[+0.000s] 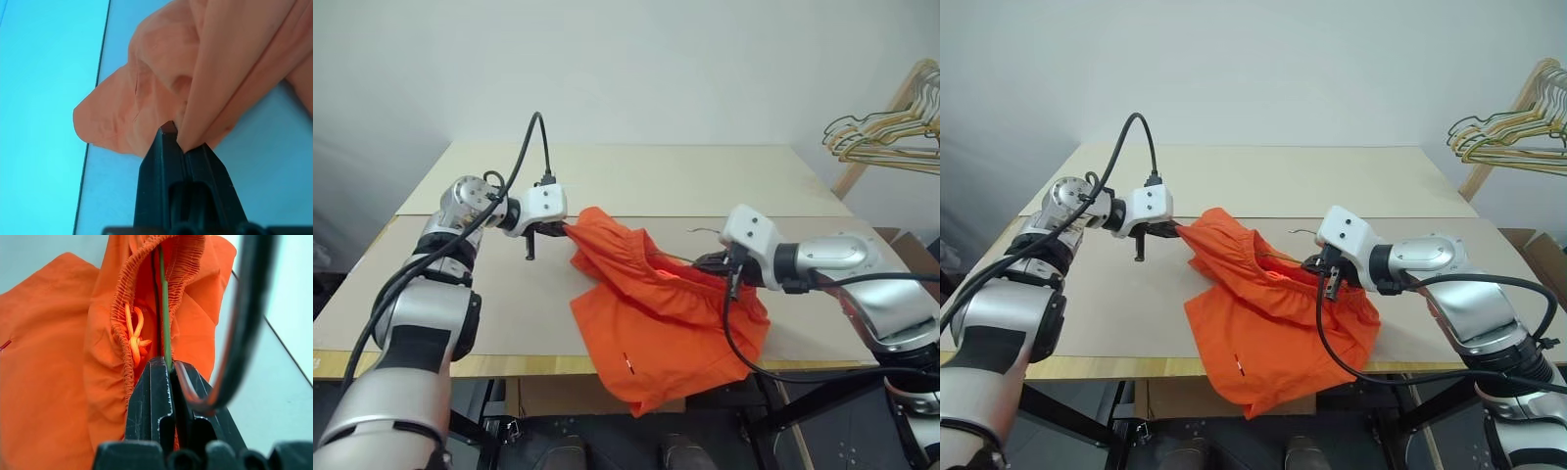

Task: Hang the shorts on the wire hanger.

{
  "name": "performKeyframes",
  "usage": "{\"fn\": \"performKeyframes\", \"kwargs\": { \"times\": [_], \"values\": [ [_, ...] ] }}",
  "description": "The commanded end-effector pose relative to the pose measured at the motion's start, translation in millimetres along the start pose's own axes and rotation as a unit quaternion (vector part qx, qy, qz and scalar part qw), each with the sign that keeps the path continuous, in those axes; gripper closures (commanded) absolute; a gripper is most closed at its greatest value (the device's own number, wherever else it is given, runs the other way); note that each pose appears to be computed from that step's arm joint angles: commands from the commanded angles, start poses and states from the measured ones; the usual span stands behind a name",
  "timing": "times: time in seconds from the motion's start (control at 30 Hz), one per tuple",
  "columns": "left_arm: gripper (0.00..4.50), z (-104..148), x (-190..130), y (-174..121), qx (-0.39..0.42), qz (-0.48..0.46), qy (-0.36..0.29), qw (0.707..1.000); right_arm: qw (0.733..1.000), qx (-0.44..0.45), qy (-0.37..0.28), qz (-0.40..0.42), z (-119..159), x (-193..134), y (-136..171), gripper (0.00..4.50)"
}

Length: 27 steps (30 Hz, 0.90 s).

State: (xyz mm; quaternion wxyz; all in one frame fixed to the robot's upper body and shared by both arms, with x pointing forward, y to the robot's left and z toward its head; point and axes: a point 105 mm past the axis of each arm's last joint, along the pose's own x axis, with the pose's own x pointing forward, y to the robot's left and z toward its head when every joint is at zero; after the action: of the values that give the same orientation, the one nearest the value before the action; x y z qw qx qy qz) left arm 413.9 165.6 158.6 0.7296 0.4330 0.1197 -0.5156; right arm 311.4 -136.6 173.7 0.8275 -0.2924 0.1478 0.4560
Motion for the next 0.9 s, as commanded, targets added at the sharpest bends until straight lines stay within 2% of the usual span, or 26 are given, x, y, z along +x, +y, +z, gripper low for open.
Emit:
{"fn": "performKeyframes", "kwargs": {
  "times": [0.03, 0.2, 0.33, 0.47, 0.67, 0.8, 0.83, 0.9],
  "values": [
    [4.49, -1.1, -7.0, -0.7, 0.015, -0.002, -0.003, 1.0, 0.999, -0.02, -0.008, -0.03, 12.5, -14.6, -15.2, 4.5],
    [4.49, -7.4, -2.7, -15.3, 0.059, -0.036, 0.01, 0.998, 1.0, 0.0, -0.016, -0.019, 24.0, -25.1, -21.3, 4.5],
    [4.49, 2.1, 2.6, -7.2, 0.071, -0.003, -0.004, 0.997, 1.0, 0.003, -0.014, 0.01, 33.9, -27.5, -18.6, 4.5],
    [3.59, 19.6, -6.2, 0.7, 0.087, -0.01, -0.031, 0.996, 0.999, 0.02, 0.0, 0.038, 41.0, -27.4, -15.0, 4.5],
    [1.55, 44.6, -29.3, 2.3, 0.089, -0.064, -0.093, 0.99, 0.996, 0.044, 0.04, 0.06, 42.6, -31.9, -16.1, 4.5],
    [0.21, 67.8, -29.3, -2.3, 0.097, -0.099, -0.143, 0.98, 0.994, 0.041, 0.066, 0.072, 44.6, -31.2, -18.2, 4.5],
    [0.03, 74.9, -26.7, -4.1, 0.1, -0.103, -0.16, 0.977, 0.994, 0.039, 0.069, 0.076, 46.3, -30.7, -18.7, 4.5],
    [0.03, 88.8, -19.7, -7.5, 0.109, -0.107, -0.195, 0.969, 0.993, 0.036, 0.071, 0.084, 50.6, -29.4, -19.4, 4.5]
  ]
}}
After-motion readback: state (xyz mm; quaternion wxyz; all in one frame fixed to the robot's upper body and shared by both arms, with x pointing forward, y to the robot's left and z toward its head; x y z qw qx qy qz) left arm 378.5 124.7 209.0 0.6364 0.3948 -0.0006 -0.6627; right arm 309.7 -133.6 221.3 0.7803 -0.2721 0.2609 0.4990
